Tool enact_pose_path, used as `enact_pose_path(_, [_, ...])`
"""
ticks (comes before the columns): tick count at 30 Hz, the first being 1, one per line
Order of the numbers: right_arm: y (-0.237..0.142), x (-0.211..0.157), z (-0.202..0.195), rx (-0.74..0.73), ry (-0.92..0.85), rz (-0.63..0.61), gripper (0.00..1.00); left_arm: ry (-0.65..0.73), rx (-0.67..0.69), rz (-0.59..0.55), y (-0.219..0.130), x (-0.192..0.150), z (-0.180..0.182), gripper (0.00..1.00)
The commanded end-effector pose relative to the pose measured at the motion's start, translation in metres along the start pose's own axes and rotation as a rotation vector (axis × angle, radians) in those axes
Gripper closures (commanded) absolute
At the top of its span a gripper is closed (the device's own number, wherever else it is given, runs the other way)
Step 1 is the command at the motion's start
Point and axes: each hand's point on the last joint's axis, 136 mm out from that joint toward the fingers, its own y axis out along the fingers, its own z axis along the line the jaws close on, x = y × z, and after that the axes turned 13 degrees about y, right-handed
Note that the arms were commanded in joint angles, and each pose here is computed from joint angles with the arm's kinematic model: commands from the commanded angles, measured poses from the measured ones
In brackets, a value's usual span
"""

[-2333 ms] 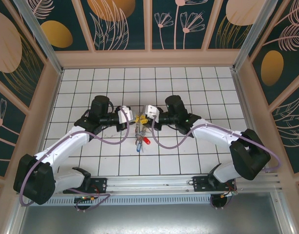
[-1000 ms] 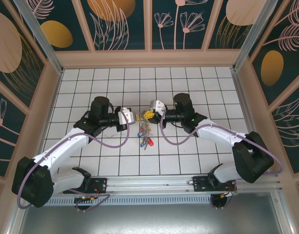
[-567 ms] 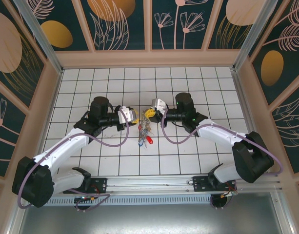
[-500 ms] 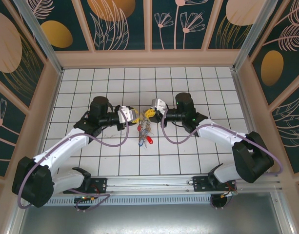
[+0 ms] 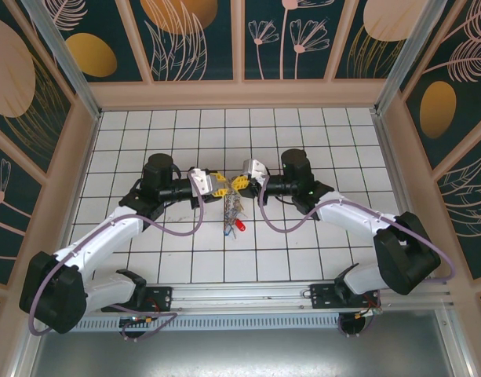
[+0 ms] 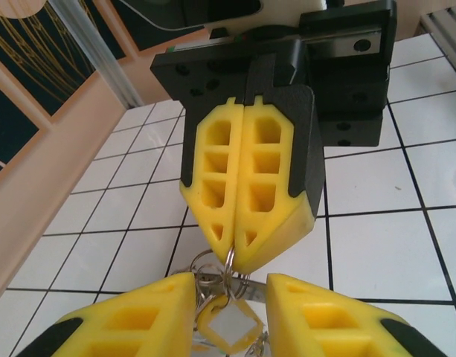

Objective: Put the keys on the keyring

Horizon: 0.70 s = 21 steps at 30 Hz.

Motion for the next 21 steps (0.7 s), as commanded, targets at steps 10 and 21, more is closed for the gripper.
enact_pose_path(10, [0.001, 0.041, 0.007, 0.031, -0.084, -0.108, 1.0, -0.046, -0.054, -0.035, 0.008, -0.006, -0.008, 0.72])
enact_pose_path(21, [-0.004, 0.056, 0.007, 0.007, -0.078, -0.201, 1.0, -0.076, -0.082, -0.041, 0.01, -0.01, -0.015, 0.86])
